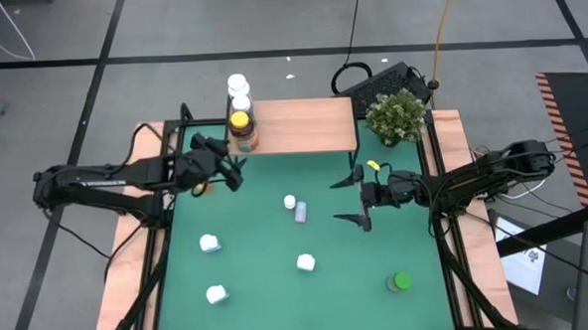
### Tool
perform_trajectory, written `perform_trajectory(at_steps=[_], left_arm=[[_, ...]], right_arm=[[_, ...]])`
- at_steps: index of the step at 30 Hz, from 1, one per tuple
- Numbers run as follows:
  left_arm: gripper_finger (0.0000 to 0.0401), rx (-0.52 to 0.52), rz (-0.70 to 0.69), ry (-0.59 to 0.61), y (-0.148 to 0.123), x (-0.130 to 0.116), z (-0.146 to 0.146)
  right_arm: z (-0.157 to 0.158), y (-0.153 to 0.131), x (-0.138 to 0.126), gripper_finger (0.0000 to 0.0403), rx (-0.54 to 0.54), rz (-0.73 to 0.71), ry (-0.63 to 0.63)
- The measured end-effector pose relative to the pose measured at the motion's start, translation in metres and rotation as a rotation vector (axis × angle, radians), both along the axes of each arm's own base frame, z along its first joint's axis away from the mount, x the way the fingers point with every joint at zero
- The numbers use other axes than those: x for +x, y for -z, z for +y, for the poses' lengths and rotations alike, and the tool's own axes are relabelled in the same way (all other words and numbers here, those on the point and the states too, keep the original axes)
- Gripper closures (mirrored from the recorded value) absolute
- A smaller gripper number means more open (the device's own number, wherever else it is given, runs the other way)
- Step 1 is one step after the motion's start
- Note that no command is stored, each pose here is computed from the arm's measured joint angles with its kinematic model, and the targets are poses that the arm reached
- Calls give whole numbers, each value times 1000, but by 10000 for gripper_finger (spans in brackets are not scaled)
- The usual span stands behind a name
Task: Pick and place medicine bottles onto shelf by color
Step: Put the green pill bottle on the shelf
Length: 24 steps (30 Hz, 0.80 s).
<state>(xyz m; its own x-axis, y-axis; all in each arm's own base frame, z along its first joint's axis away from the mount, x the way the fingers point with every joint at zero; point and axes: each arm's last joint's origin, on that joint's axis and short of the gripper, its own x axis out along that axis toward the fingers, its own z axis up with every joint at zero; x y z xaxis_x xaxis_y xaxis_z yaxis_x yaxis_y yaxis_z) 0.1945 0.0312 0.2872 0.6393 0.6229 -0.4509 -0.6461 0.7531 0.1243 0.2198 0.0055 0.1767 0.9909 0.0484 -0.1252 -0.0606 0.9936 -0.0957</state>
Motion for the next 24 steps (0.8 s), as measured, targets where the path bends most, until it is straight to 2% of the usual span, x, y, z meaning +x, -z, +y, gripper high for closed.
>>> perform_trajectory(at_steps=[5,15,18,24], left_arm=[[45,-7,-34,84,-3,1,-17],[45,-2,-12,248,15,32,-54],[45,37,-15,304,20,46,-64],[45,113,-78,444,31,79,-75]], right_arm=[[0,0,0,55,15,1,2],[1,-6,6,102,79,21,5],[2,-14,16,108,123,113,11],[12,-29,27,112,97,452,-9]])
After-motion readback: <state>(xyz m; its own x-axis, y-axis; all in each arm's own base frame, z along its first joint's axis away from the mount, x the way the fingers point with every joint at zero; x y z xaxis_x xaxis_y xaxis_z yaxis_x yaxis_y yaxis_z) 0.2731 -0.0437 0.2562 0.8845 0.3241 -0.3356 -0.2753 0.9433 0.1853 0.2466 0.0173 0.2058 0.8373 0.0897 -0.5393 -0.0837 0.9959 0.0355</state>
